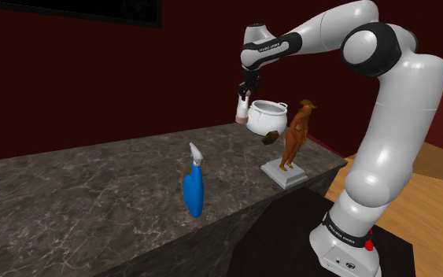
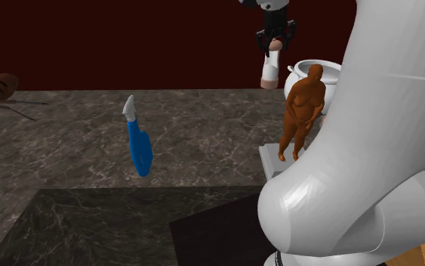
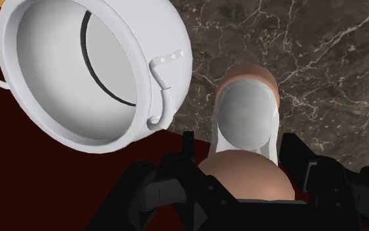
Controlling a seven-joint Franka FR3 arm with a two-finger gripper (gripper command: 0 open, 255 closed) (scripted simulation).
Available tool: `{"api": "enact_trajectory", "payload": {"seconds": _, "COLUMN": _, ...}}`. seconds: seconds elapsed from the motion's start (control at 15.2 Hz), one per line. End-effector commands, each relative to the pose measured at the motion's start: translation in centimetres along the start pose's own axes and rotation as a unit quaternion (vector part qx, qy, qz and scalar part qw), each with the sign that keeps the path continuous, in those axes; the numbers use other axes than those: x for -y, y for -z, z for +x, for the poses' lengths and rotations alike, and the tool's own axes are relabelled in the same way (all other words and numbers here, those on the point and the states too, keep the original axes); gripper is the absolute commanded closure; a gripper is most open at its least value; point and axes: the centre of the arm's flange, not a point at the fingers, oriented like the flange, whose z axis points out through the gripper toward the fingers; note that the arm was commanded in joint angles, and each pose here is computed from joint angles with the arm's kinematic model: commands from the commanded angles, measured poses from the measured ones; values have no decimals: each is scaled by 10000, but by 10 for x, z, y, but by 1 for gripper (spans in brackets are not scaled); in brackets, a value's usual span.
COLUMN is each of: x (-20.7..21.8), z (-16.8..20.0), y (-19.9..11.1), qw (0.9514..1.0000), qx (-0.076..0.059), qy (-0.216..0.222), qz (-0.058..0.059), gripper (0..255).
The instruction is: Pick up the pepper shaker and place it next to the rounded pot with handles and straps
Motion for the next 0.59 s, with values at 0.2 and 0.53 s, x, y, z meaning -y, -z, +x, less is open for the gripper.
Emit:
{"api": "enact_trajectory", "payload": {"seconds": 0.2, "x": 8, "z": -4, "y": -25, "qw": 10000, "qx": -5, "qy": 0, "qz": 0, "gripper": 255}}
{"api": "enact_trajectory", "payload": {"seconds": 0.53, "x": 15, "z": -7, "y": -50, "qw": 10000, "qx": -5, "qy": 0, "qz": 0, "gripper": 255}}
